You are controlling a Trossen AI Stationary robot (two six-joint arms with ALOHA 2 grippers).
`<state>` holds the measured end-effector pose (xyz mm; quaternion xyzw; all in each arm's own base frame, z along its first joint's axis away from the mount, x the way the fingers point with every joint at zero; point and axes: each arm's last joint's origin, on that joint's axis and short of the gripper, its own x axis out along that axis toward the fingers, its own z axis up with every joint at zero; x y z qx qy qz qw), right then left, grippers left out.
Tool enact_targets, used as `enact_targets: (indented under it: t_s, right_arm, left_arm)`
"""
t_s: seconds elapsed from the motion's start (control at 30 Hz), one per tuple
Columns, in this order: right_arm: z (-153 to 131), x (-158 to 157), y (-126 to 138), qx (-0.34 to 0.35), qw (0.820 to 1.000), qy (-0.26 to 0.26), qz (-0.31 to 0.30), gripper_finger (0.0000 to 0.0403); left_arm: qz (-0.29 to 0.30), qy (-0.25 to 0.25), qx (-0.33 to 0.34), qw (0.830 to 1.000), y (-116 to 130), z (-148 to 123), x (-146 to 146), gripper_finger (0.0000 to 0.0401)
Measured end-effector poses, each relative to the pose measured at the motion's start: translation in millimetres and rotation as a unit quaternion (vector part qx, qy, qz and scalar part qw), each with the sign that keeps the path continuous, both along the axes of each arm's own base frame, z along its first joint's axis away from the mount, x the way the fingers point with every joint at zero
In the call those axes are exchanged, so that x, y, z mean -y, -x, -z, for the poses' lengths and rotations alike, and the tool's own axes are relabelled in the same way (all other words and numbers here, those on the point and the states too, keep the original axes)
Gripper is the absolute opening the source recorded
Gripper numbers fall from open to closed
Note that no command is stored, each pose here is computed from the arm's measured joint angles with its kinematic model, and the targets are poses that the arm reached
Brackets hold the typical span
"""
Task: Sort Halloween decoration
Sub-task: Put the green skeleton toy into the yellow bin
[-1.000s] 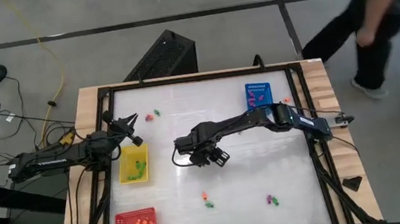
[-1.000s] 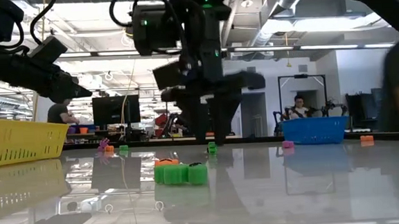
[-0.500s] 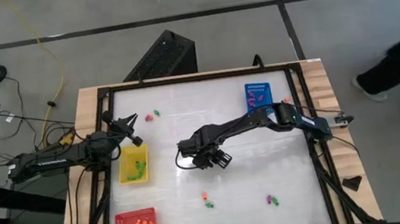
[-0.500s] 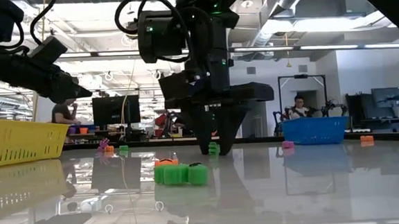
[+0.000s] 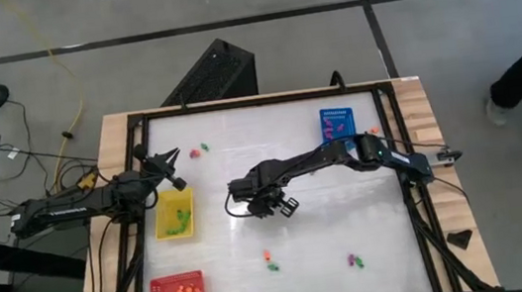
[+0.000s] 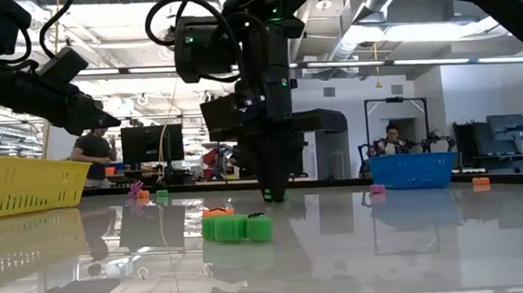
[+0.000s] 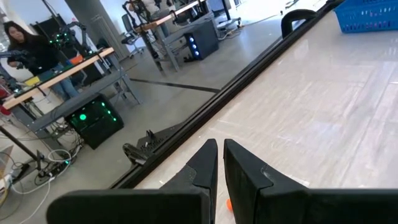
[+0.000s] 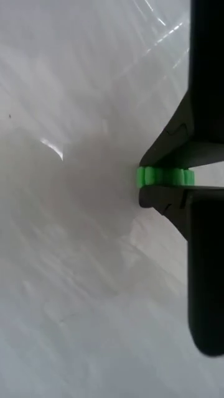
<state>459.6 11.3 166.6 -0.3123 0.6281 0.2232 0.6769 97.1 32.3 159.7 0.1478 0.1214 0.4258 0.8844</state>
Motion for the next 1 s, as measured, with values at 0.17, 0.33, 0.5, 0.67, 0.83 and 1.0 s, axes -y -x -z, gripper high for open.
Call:
enact_targets:
  t_s: [0.17, 0.33, 0.5, 0.67, 0.83, 1.0]
  right_arm:
    - [-0.7, -7.1, -4.4, 0.025, 1.000, 0.004, 0.000, 0.0054]
    - [-3.4, -26.0, -14.3, 0.086, 0.995, 0.040, -0.012, 0.0061]
    - [-20.1, -56.4, -32.2, 0.196, 0.979, 0.040, -0.024, 0.0062]
    - [-62.2, -91.7, -59.8, 0.407, 0.913, -0.002, -0.031, 0.0062]
    - [-94.5, -104.3, -78.3, 0.589, 0.801, -0.100, -0.023, 0.0062]
    - [-72.4, -89.2, -101.6, 0.627, 0.756, -0.191, 0.008, 0.0063]
  left_arm:
    - [0.000, 0.000, 0.000, 1.000, 0.0, 0.0, 0.0, 0.0018]
    - [0.000, 0.000, 0.000, 1.000, 0.0, 0.0, 0.0, 0.0018]
    - [0.000, 0.000, 0.000, 1.000, 0.0, 0.0, 0.0, 0.0018]
    - [0.000, 0.000, 0.000, 1.000, 0.0, 0.0, 0.0, 0.0018]
    - [0.000, 0.000, 0.000, 1.000, 0.0, 0.0, 0.0, 0.0018]
    - [0.000, 0.000, 0.000, 1.000, 0.0, 0.0, 0.0, 0.0018]
